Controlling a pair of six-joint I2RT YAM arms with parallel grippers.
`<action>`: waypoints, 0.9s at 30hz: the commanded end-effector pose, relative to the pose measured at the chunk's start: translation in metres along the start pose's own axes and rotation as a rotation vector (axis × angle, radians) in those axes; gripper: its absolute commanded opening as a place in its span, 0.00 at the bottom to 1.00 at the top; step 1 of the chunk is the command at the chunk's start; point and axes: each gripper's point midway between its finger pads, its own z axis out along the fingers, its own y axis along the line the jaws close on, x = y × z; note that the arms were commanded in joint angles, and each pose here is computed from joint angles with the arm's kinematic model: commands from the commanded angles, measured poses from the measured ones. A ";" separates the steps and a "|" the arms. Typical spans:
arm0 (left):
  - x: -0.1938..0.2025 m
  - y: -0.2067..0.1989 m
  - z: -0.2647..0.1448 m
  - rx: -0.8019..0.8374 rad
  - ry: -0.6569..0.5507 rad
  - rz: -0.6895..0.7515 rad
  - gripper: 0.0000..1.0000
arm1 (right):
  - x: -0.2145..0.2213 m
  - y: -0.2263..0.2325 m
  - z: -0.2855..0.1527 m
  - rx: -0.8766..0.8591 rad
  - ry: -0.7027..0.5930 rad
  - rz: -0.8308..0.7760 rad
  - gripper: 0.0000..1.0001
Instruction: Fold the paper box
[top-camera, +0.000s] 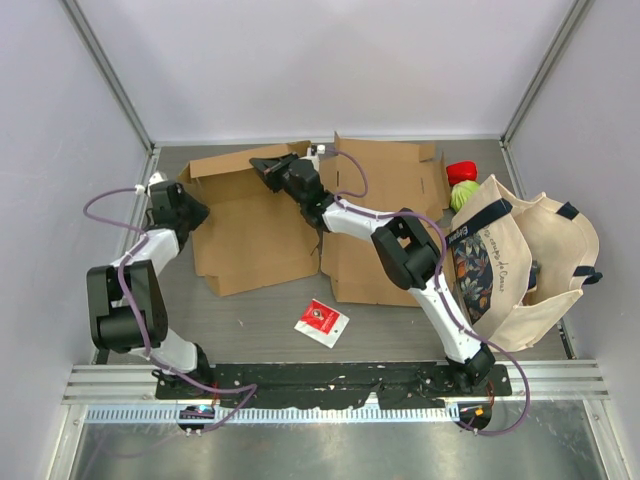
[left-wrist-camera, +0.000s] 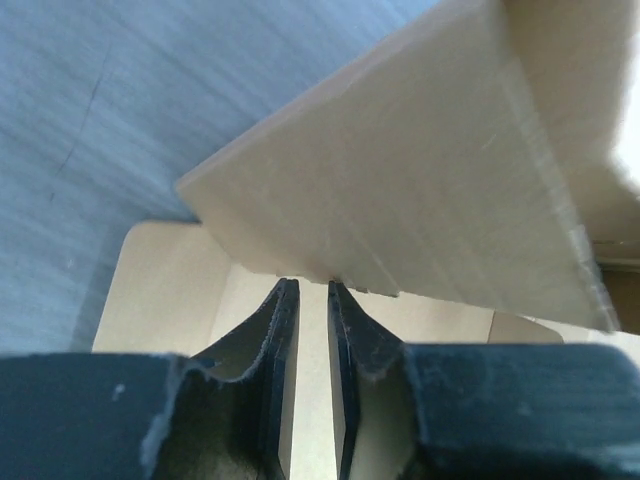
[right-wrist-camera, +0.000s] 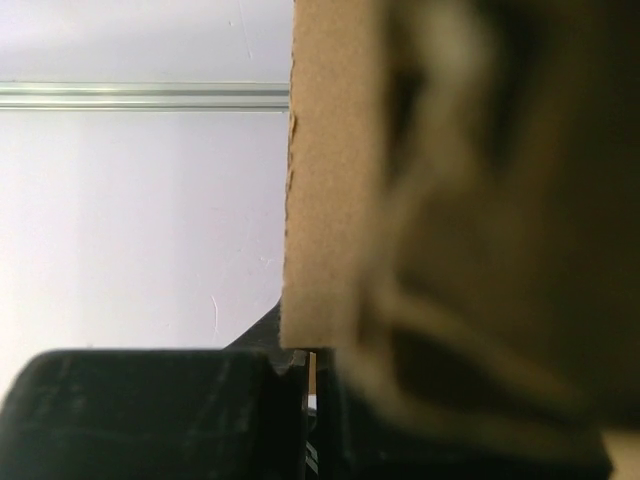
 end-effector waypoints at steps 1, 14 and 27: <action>-0.035 -0.034 0.018 0.117 -0.076 0.127 0.21 | 0.019 -0.074 -0.005 0.202 0.049 -0.054 0.01; -0.034 -0.041 0.072 0.009 -0.116 0.094 0.34 | 0.031 -0.051 -0.019 0.188 0.095 0.034 0.01; -0.020 -0.036 0.076 -0.034 -0.052 0.061 0.48 | 0.040 -0.027 -0.012 0.226 0.096 0.125 0.01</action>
